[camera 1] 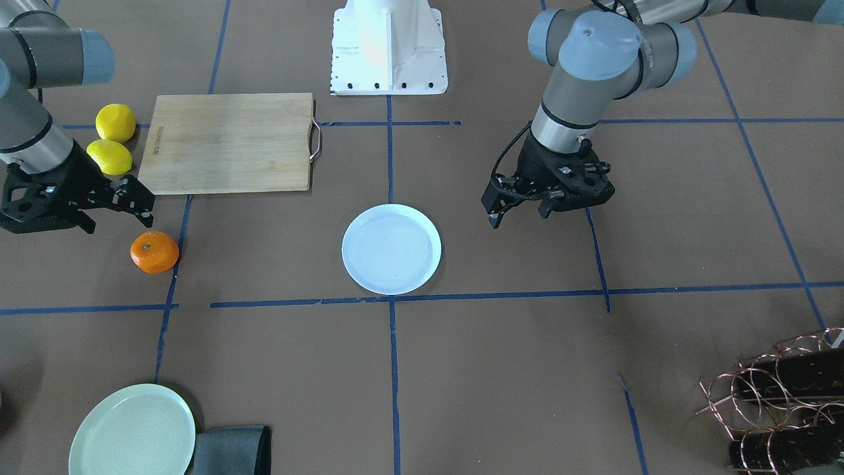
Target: Pick orange to plate
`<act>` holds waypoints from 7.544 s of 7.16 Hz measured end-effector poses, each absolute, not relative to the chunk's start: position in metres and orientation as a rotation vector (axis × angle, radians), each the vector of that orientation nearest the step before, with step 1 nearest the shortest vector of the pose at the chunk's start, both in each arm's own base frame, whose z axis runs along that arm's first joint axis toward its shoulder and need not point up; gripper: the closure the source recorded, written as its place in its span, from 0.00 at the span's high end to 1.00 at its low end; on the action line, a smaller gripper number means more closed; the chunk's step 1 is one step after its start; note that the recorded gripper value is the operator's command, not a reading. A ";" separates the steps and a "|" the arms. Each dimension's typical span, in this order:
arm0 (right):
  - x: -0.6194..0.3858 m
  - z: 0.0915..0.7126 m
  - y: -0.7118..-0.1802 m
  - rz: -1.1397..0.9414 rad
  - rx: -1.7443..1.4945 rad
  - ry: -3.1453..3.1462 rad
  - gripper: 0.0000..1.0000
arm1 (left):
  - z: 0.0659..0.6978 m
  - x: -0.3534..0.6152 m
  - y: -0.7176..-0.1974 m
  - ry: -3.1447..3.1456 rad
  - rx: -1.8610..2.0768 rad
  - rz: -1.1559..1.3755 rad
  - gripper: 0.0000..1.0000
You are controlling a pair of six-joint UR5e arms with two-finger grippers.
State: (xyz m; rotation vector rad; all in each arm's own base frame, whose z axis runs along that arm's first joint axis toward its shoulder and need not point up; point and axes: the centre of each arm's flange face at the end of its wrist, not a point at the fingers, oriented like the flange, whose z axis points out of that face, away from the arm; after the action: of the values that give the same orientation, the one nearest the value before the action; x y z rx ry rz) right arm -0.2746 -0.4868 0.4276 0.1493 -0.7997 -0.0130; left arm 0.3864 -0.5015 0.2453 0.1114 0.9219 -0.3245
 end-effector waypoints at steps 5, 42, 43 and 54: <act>-0.312 0.455 -0.495 -0.036 0.120 -0.739 1.00 | 0.266 0.316 -0.525 0.825 0.142 -0.344 1.00; -0.298 0.243 -0.529 -0.224 0.170 -0.710 1.00 | 0.525 -0.053 -0.497 0.651 0.163 0.203 1.00; -0.240 0.288 -0.539 -0.264 0.149 -0.719 1.00 | 0.545 -0.065 -0.491 0.663 0.144 0.207 1.00; 0.054 0.621 -0.505 -0.190 -0.033 -0.784 1.00 | 0.625 -0.087 -0.482 0.763 0.068 0.157 1.00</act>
State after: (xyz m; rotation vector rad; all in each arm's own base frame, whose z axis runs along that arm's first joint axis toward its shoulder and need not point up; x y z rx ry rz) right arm 0.0545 -0.5049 0.6206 -0.0327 -0.7841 -0.1900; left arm -0.0869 -0.4820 0.6250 0.0683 0.7634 0.1567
